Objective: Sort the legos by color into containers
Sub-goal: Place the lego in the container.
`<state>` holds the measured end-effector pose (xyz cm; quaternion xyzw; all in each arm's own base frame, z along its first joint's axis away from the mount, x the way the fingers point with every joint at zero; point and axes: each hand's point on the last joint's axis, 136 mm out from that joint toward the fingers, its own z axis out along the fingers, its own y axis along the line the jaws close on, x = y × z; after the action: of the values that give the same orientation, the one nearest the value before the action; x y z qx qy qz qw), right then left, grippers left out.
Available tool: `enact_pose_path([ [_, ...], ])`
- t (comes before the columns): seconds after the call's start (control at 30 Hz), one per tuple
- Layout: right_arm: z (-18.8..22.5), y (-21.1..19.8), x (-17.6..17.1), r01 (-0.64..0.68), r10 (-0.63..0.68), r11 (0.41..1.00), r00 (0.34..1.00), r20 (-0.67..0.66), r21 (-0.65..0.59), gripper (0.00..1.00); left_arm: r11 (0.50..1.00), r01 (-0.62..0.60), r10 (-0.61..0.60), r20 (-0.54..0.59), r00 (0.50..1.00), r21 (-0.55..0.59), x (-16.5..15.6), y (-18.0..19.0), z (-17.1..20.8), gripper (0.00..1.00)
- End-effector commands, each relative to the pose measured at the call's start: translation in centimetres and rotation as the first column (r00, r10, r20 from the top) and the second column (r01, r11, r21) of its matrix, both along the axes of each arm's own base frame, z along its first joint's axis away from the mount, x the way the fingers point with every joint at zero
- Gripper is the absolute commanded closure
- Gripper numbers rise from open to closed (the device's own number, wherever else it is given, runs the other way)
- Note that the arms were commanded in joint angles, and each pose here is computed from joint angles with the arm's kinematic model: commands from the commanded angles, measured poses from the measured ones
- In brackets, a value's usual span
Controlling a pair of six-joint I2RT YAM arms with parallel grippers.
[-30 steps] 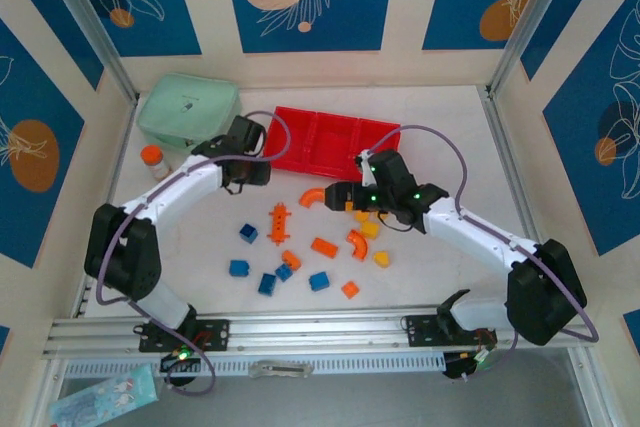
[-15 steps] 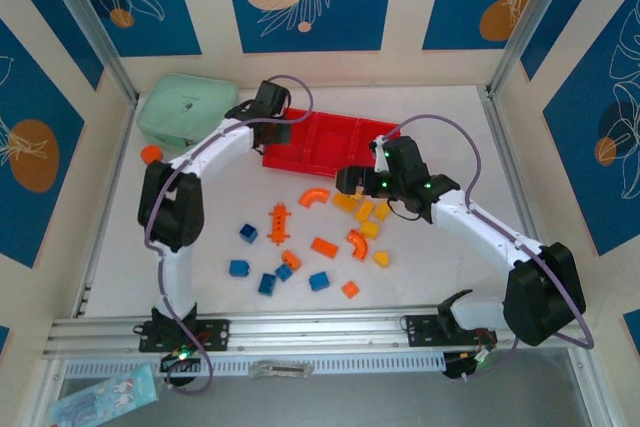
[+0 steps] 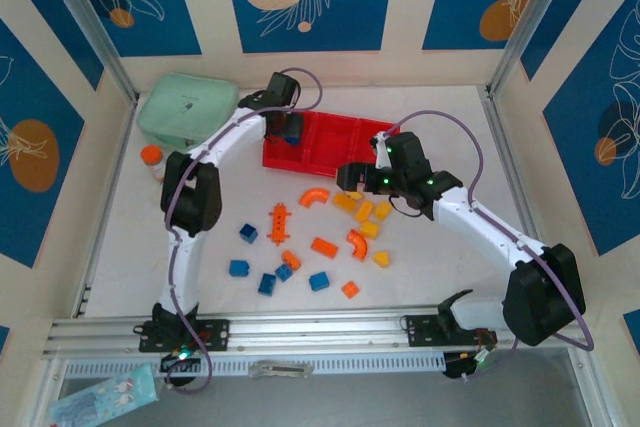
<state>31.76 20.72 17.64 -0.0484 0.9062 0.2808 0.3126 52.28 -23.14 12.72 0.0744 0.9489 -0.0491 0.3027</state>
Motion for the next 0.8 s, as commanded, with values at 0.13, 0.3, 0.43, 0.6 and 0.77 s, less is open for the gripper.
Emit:
enact_pose_path([
  [0.13, 1.4, 1.2, -1.6, -0.089, 0.089, 0.996, 0.996, 0.018, -0.003, 0.01, 0.991, 0.062, -0.060, 0.021, 0.998, -0.121, -5.0, -0.1, 6.4, 0.41],
  [0.3, 0.5, 1.8, -2.8, -0.122, 0.122, 0.992, 0.992, -0.013, -0.018, 0.01, 0.983, 0.056, -0.052, 0.027, 0.998, -0.174, -9.7, 1.6, 6.7, 0.40],
  [0.43, -0.3, 2.9, -3.9, -0.157, 0.156, 0.988, 0.987, -0.040, -0.015, 0.01, 0.981, 0.051, -0.055, -0.017, 0.998, -0.188, -14.1, 3.3, 5.6, 0.38],
  [0.6, -1.4, 4.8, -5.4, -0.213, 0.211, 0.976, 0.976, -0.047, -0.034, 0.01, 0.984, 0.007, -0.018, -0.065, 0.998, -0.177, -19.2, 5.9, 3.7, 0.36],
  [0.77, -2.6, 6.9, -7.2, -0.298, 0.296, 0.953, 0.954, -0.053, -0.055, 0.01, 0.986, -0.044, 0.023, -0.131, 0.991, -0.161, -23.2, 7.8, 1.5, 0.35],
])
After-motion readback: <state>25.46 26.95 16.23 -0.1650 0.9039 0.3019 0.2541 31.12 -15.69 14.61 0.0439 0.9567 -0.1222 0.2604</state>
